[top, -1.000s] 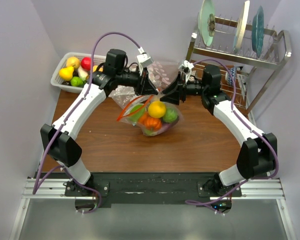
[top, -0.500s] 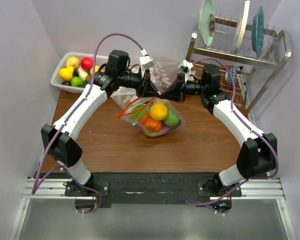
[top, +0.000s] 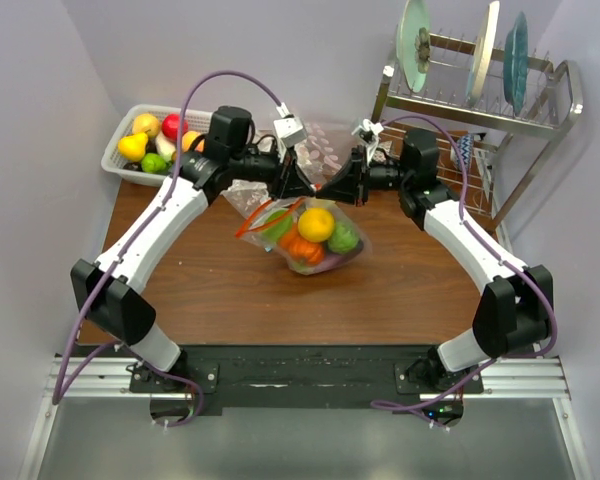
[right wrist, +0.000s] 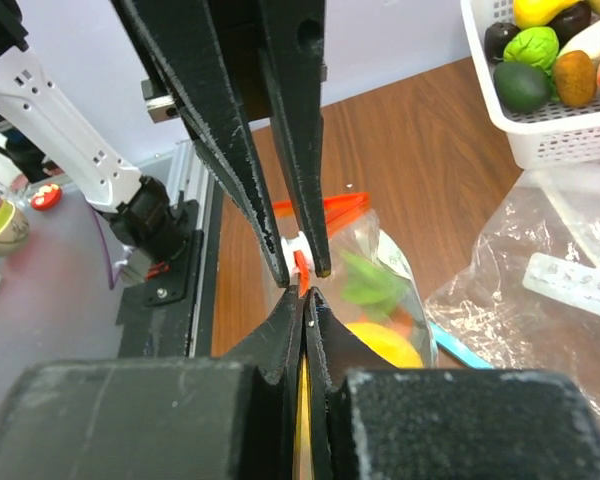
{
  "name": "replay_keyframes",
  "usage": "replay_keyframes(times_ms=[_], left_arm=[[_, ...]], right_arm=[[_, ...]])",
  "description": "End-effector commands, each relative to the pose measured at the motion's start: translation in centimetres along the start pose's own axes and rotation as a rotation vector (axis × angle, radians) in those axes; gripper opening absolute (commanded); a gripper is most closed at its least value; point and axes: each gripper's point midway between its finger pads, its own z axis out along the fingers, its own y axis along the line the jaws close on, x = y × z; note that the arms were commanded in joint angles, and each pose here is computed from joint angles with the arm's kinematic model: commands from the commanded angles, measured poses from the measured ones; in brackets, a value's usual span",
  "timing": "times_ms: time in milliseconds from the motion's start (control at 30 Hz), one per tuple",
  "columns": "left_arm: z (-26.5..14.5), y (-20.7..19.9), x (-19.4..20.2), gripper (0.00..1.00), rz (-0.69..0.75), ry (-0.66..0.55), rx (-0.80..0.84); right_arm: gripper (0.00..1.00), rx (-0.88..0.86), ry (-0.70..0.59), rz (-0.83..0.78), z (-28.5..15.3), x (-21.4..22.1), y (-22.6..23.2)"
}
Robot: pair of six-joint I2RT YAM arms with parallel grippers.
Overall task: Place the food in the zip-top bag and seal the zipper
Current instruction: Zip the zipper food storage bag at the center of the board.
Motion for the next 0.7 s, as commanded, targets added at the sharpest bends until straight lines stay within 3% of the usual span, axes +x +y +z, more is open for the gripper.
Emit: replay_keyframes(times_ms=[0, 667], left_arm=[[-1.1, -0.2, 0.2, 0.00, 0.039, -0.003, -0.054], [-0.5, 1.0, 4.0, 0.00, -0.042, 0.040, -0.114]], right_arm=[[0.00, 0.040, -0.072, -0.077, -0.3, -3.4, -0.1], [0.00, 0.436, -0.287, 0.075, -6.4, -5.9, -7.7]])
